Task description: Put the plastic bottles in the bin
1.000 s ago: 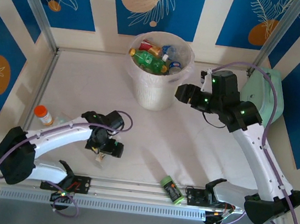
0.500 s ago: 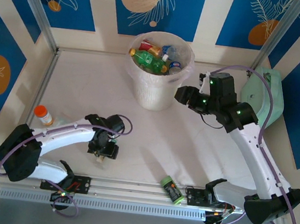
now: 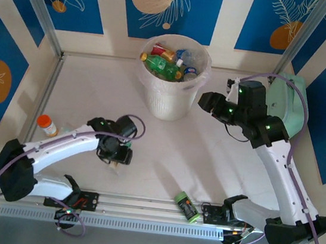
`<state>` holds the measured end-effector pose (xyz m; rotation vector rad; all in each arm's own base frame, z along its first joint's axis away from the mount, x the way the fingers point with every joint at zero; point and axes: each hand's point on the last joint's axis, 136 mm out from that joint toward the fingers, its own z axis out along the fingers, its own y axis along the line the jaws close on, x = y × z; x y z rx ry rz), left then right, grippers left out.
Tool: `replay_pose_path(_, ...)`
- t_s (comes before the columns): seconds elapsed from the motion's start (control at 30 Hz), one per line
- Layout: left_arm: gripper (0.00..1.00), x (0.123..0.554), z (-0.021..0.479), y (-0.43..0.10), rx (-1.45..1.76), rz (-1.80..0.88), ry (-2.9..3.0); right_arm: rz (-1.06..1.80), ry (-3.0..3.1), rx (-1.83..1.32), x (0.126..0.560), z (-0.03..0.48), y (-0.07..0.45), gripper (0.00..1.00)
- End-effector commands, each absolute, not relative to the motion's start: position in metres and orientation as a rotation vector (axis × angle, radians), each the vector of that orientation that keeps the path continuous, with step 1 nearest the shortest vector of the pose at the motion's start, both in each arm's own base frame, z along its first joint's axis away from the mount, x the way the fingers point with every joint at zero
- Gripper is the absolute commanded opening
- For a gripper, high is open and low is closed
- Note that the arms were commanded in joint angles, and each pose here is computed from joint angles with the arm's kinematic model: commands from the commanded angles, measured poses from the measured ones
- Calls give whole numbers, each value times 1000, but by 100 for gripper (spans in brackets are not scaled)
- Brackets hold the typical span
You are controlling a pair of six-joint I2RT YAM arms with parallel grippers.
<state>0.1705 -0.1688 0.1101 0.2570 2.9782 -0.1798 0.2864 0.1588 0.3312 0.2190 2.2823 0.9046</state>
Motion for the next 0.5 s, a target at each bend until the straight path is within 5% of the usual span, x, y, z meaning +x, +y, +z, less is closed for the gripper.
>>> replay_pose_path(0.0, 63, 197, 182, -163, 272, -138, 2795, 934, 2265, 234, 281, 335, 155, 54)
replay_pose_path(0.27, 64, 277, 352, -202, 416, -226, 2378, 942, 2248, 252, 279, 338, 148, 53)
replay_pose_path(0.47, 65, 343, 409, -267, 476, -350, 2207, 939, 2234, 266, 272, 341, 142, 52)
